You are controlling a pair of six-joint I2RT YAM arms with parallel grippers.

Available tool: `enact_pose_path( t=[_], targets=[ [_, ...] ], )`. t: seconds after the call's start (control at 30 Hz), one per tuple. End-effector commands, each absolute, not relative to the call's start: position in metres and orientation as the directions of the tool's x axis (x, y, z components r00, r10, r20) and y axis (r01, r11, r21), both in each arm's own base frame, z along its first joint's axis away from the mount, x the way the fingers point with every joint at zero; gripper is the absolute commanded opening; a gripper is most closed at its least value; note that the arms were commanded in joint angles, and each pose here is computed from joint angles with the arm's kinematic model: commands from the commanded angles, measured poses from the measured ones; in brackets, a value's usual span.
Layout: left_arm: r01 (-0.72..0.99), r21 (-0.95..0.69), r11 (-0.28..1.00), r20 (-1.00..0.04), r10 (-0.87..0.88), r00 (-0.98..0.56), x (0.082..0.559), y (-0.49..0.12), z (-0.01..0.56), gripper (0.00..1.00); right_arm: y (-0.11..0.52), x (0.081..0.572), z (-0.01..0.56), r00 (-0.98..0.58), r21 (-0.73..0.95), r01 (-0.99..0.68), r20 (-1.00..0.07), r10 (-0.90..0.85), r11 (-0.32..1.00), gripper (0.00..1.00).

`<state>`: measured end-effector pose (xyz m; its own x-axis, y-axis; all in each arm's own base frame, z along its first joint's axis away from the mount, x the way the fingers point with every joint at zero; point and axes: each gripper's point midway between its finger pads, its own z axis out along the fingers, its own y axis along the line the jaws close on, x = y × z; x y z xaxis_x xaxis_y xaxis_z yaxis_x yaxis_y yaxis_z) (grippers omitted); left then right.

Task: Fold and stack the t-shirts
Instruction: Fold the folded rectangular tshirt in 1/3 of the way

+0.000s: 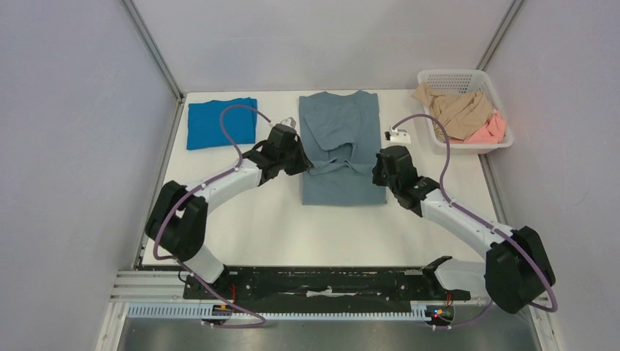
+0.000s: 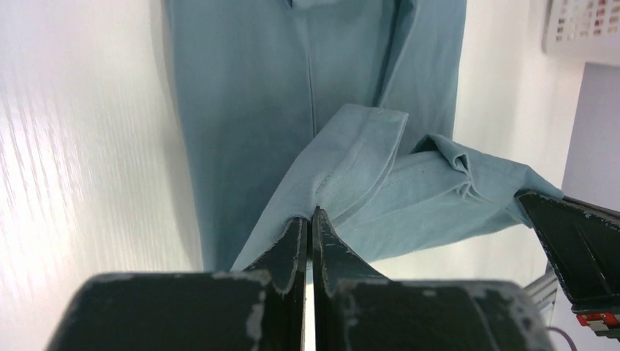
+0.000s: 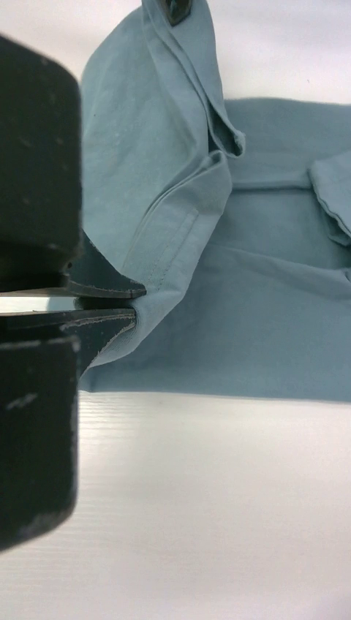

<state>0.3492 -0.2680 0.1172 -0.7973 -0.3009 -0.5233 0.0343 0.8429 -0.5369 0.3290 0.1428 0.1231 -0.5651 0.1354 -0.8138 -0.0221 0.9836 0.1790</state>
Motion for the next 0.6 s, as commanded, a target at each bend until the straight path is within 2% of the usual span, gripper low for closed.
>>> enact_pose_path(
  t=[0.0, 0.2, 0.37, 0.43, 0.5, 0.53, 0.57],
  targets=[
    [0.081, -0.509, 0.857, -0.569, -0.265, -0.779, 0.387, -0.266, 0.124, 0.02, 0.162, 0.378, 0.159, -0.475, 0.222, -0.109, -0.868, 0.145, 0.969, 0.0],
    [0.085, -0.496, 0.864, -0.555, -0.24, -0.797, 0.417, -0.267, 0.109, 0.02, 0.155, 0.405, 0.148, -0.476, 0.2, -0.089, -0.869, 0.134, 0.976, 0.0],
    [0.036, -0.478, 0.878, -0.535, -0.258, -0.805, 0.434, -0.257, 0.094, 0.02, 0.156, 0.425, 0.125, -0.531, 0.205, -0.089, -0.838, 0.128, 0.975, 0.05],
    [0.028, -0.482, 0.876, -0.516, -0.258, -0.817, 0.439, -0.258, 0.087, 0.03, 0.157, 0.433, 0.119, -0.541, 0.21, -0.092, -0.831, 0.128, 0.973, 0.1],
    [0.013, -0.478, 0.878, -0.503, -0.262, -0.823, 0.446, -0.256, 0.08, 0.15, 0.157, 0.444, 0.117, -0.541, 0.211, -0.095, -0.832, 0.128, 0.973, 0.14],
    [0.002, -0.477, 0.879, -0.496, -0.268, -0.826, 0.45, -0.255, 0.076, 0.25, 0.157, 0.452, 0.117, -0.54, 0.216, -0.095, -0.831, 0.132, 0.972, 0.19],
    [-0.007, -0.483, 0.876, -0.496, -0.28, -0.822, 0.458, -0.252, 0.078, 0.35, 0.158, 0.459, 0.118, -0.54, 0.223, -0.102, -0.831, 0.134, 0.97, 0.29]
  ],
)
